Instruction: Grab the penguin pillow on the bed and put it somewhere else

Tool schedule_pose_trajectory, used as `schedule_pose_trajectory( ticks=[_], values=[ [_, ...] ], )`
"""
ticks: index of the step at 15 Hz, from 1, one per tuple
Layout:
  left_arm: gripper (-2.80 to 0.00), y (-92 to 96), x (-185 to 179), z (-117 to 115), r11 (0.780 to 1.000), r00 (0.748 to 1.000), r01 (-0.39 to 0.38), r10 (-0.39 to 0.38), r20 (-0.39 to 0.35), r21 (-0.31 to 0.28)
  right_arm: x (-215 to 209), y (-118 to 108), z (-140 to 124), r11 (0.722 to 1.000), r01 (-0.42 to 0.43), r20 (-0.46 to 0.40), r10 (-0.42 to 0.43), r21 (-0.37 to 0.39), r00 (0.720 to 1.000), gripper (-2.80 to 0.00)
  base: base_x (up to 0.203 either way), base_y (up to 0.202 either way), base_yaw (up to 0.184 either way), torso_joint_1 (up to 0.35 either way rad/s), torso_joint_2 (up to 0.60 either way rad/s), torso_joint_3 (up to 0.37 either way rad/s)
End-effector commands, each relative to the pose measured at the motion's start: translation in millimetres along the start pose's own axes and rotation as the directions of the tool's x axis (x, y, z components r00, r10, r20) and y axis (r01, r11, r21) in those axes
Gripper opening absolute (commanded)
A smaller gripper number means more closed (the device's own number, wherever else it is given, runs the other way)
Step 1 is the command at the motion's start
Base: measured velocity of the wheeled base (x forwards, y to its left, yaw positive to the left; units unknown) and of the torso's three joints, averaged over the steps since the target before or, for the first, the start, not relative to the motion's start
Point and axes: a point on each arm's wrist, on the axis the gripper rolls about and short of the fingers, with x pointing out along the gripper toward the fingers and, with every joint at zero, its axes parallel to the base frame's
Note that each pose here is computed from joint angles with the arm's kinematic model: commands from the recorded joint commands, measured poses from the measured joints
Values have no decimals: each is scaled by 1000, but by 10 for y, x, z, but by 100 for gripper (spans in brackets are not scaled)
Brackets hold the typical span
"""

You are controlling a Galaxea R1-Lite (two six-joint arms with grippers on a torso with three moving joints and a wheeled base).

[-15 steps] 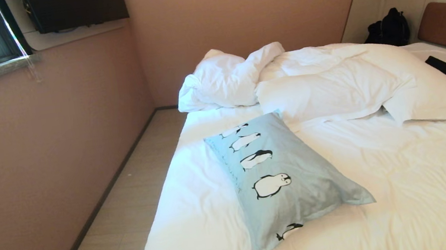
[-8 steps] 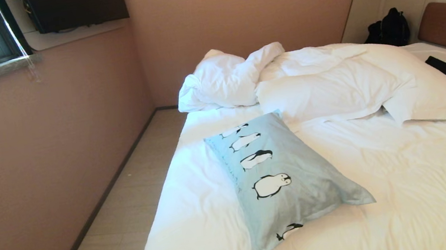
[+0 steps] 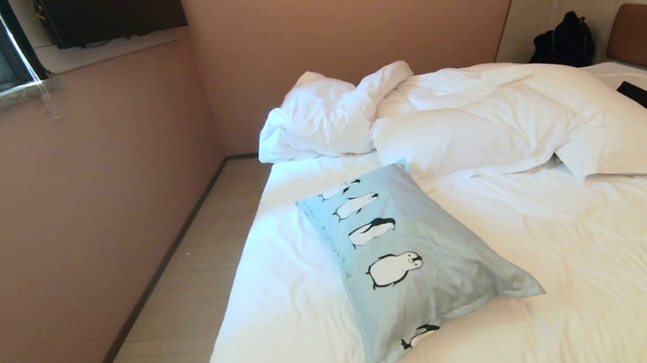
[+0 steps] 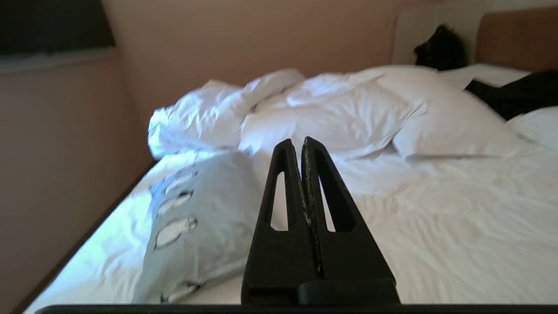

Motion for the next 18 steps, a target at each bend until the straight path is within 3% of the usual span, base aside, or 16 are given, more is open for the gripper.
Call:
schedule_pose_trajectory(
  ticks=[1,9,11,16,18],
  values=[
    [-280,0,1,-4,1000,1000,0,0,-1,0,71,-6,-211,999,-48,-70,48,0,996,-280,0,0,0,0,0,0],
    [-280,0,1,-4,1000,1000,0,0,-1,0,200,-63,-811,998,-41,-175,34,-39,984,-280,0,0,0,0,0,0],
    [-280,0,1,-4,1000,1000,0,0,-1,0,202,-77,-938,996,-47,-218,29,-81,976,-280,0,0,0,0,0,0],
    [-280,0,1,-4,1000,1000,0,0,-1,0,194,-83,-1008,991,-65,-260,33,-118,965,-280,0,0,0,0,0,0],
    [-280,0,1,-4,1000,1000,-1,1,-1,0,173,-91,-1071,987,-74,-322,25,-140,946,-280,0,0,0,0,0,0]
  ],
)
